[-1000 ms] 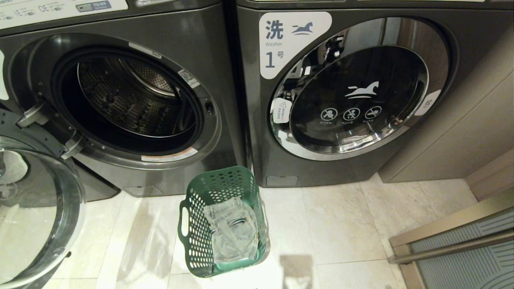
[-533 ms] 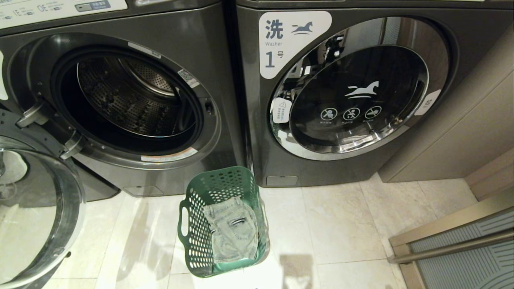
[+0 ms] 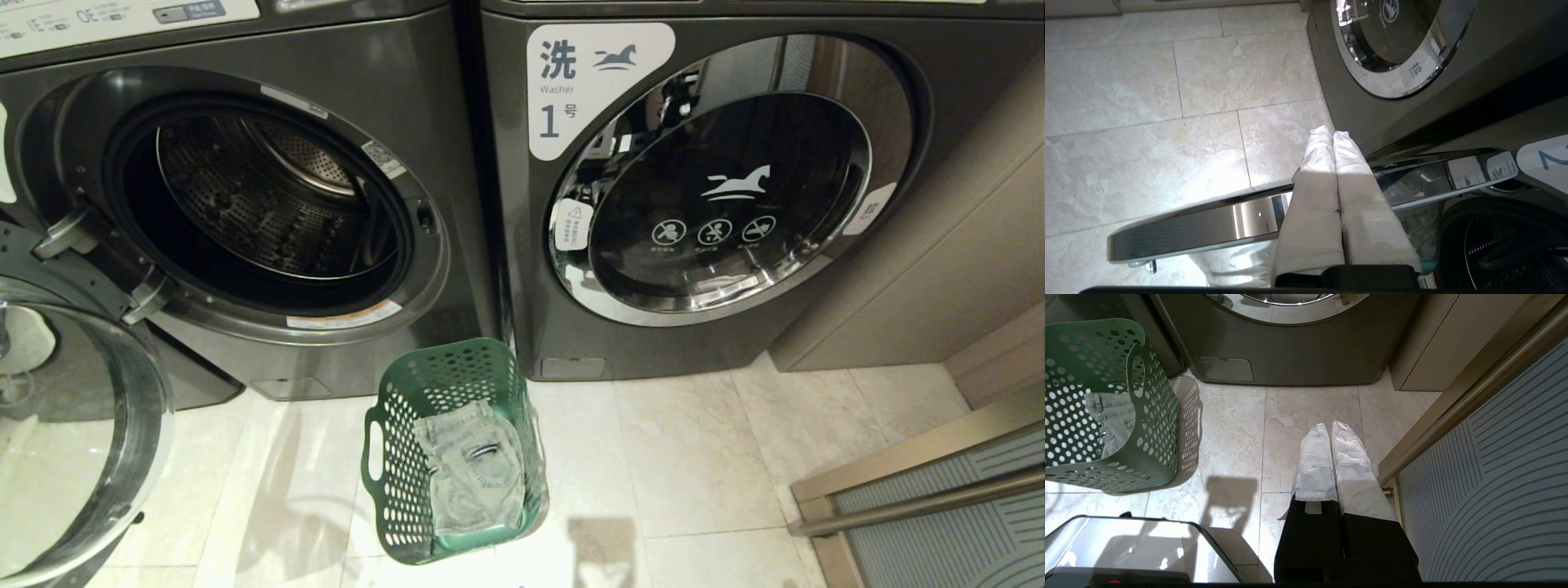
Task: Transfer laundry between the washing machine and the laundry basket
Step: Close the washing machine door with the left hand
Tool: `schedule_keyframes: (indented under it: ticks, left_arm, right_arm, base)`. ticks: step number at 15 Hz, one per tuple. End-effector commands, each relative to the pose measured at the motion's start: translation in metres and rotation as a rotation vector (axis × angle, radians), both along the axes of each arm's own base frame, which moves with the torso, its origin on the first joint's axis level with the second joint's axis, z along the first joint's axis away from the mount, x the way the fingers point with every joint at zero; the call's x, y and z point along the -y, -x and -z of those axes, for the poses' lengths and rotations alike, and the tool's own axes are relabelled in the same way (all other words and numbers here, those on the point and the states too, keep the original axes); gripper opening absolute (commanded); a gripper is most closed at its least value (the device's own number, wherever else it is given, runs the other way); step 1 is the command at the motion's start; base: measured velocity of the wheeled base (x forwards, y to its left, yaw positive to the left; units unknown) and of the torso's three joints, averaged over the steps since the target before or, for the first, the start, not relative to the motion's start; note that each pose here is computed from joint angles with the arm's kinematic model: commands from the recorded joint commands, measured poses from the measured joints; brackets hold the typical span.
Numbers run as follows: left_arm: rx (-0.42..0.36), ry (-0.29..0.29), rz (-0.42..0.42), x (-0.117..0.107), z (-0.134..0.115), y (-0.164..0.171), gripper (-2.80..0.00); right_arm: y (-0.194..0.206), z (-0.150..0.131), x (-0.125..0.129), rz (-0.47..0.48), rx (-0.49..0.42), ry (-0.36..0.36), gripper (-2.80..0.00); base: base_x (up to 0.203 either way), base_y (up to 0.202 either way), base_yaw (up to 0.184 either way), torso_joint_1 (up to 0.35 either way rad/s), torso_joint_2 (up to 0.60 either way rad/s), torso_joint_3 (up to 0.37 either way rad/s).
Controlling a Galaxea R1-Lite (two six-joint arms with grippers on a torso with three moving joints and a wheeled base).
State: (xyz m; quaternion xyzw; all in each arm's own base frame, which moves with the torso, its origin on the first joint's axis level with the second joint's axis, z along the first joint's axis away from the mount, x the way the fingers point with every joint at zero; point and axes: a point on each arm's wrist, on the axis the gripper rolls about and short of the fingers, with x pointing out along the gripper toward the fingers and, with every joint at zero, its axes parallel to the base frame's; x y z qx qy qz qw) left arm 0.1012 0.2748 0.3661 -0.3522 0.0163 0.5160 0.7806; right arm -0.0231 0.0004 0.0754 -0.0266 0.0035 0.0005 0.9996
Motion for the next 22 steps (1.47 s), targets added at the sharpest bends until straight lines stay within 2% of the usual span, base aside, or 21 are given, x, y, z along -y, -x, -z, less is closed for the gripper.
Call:
schedule_keyframes:
  ticks: [1, 5, 7, 12, 16, 19, 22]
  left_arm:
    - [0.000, 0.039, -0.007, -0.011, 0.009, -0.002, -2.80]
    - [0.036, 0.118, -0.003, -0.030, 0.025, -0.001, -2.80]
    - [0.077, 0.178, 0.025, -0.032, 0.031, 0.001, -2.80]
    - [0.103, 0.309, 0.019, -0.033, 0.043, 0.003, -2.80]
    - [0.087, 0.409, 0.026, -0.025, 0.050, 0.003, -2.80]
    - [0.084, 0.422, 0.026, -0.023, 0.051, 0.004, -2.80]
    - [0.092, 0.481, 0.068, -0.008, 0.048, 0.004, -2.80]
  right_arm:
    - [0.000, 0.000, 0.000, -0.001, -0.001, 0.000, -2.80]
    - [0.000, 0.000, 0.000, 0.000, -0.001, -0.001, -2.80]
    - [0.000, 0.000, 0.000, -0.001, -0.001, 0.000, -2.80]
    - [0.000, 0.000, 0.000, -0.001, -0.001, -0.001, -2.80]
    - [0.000, 0.000, 0.000, 0.000, 0.000, -0.001, -2.80]
    - [0.000, 0.000, 0.000, -0.001, -0.001, -0.001, -2.80]
    - [0.000, 0.000, 0.000, -0.001, -0.001, -0.001, -2.80]
  base:
    - [0.000, 0.000, 0.000, 0.000, 0.00, 0.000]
    - [0.000, 0.000, 0.000, 0.000, 0.00, 0.000]
    - [0.000, 0.000, 0.000, 0.000, 0.00, 0.000]
    - [0.000, 0.000, 0.000, 0.000, 0.00, 0.000]
    - [0.000, 0.000, 0.000, 0.000, 0.00, 0.000]
    - [0.000, 0.000, 0.000, 0.000, 0.00, 0.000]
    - [0.000, 0.000, 0.000, 0.000, 0.00, 0.000]
